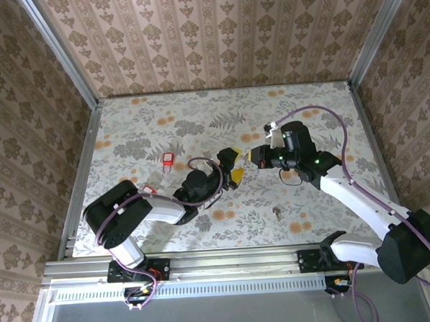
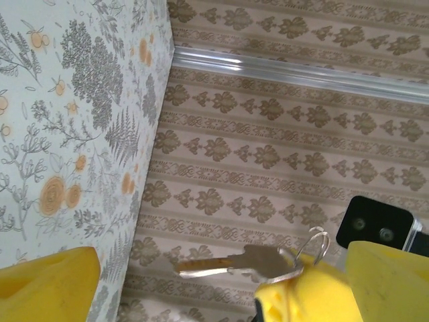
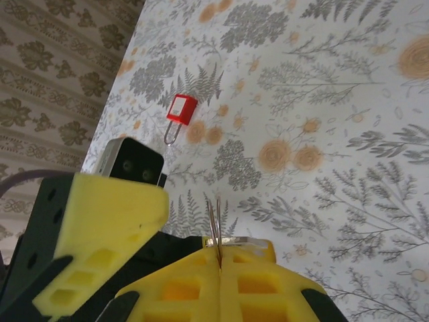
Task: Unlock with the key
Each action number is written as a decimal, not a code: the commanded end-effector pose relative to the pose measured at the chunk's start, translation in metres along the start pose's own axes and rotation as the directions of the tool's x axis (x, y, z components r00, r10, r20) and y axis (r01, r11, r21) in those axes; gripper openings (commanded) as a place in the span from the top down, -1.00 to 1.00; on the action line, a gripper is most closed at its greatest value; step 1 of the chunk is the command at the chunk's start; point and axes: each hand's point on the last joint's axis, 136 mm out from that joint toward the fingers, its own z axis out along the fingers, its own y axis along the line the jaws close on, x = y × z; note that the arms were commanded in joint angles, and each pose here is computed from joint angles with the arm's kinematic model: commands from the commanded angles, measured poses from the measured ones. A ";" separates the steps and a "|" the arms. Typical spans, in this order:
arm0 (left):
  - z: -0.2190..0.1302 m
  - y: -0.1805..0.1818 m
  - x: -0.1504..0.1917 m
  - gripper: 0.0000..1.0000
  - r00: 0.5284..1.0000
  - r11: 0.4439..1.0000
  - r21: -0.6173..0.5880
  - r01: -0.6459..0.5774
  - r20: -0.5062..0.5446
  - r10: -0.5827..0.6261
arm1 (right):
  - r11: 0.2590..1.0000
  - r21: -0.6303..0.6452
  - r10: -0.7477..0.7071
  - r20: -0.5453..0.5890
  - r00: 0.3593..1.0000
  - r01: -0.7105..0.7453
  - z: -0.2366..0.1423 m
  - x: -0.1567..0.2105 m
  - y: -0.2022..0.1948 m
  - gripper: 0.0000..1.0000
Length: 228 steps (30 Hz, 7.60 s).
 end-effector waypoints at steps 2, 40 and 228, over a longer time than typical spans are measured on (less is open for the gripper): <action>-0.006 -0.018 -0.004 -0.87 0.999 0.997 0.067 0.031 0.036 -0.033 | 0.997 -0.076 0.006 0.035 0.999 -0.003 0.000 0.002 0.023 1.00; -0.009 -0.014 -0.010 0.12 0.999 0.998 0.063 0.008 0.048 -0.011 | 0.991 -0.121 -0.065 -0.041 0.997 0.060 0.004 0.057 0.027 1.00; -0.129 0.121 -0.287 -0.13 0.627 -0.153 -0.697 -0.700 -0.703 0.335 | 0.972 -0.235 -0.014 -0.140 0.990 -0.020 -0.009 0.084 0.060 1.00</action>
